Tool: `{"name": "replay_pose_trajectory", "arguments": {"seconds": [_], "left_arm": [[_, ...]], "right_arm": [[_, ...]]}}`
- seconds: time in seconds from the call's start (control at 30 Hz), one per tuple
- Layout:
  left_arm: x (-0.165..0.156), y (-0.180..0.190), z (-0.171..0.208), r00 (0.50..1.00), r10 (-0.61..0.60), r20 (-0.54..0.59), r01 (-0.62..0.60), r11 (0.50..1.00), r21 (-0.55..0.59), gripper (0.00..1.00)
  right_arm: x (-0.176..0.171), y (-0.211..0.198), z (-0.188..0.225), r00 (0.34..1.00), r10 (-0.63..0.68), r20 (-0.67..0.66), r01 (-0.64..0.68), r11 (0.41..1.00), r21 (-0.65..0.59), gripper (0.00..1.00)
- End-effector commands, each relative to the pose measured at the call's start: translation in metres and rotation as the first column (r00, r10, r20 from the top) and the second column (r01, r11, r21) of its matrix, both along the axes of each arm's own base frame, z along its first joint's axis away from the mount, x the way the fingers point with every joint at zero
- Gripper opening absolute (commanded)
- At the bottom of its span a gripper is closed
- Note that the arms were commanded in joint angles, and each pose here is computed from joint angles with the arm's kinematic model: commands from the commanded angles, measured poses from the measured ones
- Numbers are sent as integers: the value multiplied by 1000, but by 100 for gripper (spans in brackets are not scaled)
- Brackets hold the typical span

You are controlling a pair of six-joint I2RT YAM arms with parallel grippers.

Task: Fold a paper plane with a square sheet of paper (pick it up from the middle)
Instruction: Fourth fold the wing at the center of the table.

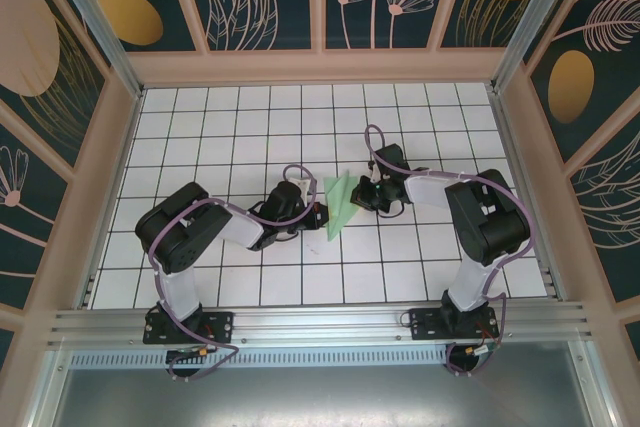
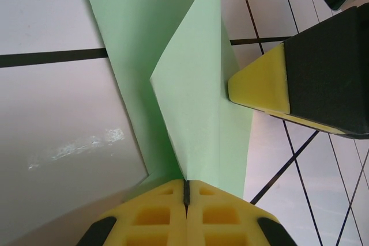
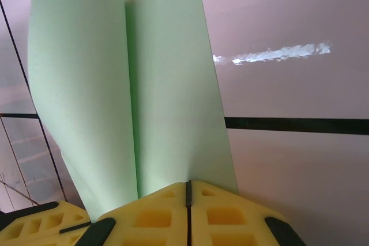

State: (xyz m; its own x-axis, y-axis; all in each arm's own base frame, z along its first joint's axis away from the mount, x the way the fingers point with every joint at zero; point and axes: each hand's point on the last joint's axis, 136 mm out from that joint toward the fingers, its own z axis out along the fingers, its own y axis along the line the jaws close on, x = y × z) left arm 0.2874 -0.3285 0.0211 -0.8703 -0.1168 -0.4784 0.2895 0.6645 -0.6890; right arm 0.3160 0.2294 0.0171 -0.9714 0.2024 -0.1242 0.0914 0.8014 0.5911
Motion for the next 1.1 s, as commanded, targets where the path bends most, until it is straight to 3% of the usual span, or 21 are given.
{"name": "replay_pose_trajectory", "arguments": {"seconds": [0.0,0.3,0.43,0.57,1.07], "left_arm": [[0,8,-20,1000,7,-25,-5,998,69,0],[-3,14,-25,999,34,-40,-31,997,77,0],[-4,13,-20,999,37,-36,-36,999,38,0],[-6,9,-17,998,35,-48,-36,999,-16,0],[-10,13,-22,996,52,-76,-53,999,-12,0]], "right_arm": [[-4,1,-4,1000,26,-15,-26,999,-26,10],[2,9,43,996,20,91,-26,998,63,12],[-8,17,59,995,7,102,-24,987,161,9],[-21,34,53,997,21,69,-36,973,230,5],[1,52,25,999,40,36,-46,981,190,3]]}}
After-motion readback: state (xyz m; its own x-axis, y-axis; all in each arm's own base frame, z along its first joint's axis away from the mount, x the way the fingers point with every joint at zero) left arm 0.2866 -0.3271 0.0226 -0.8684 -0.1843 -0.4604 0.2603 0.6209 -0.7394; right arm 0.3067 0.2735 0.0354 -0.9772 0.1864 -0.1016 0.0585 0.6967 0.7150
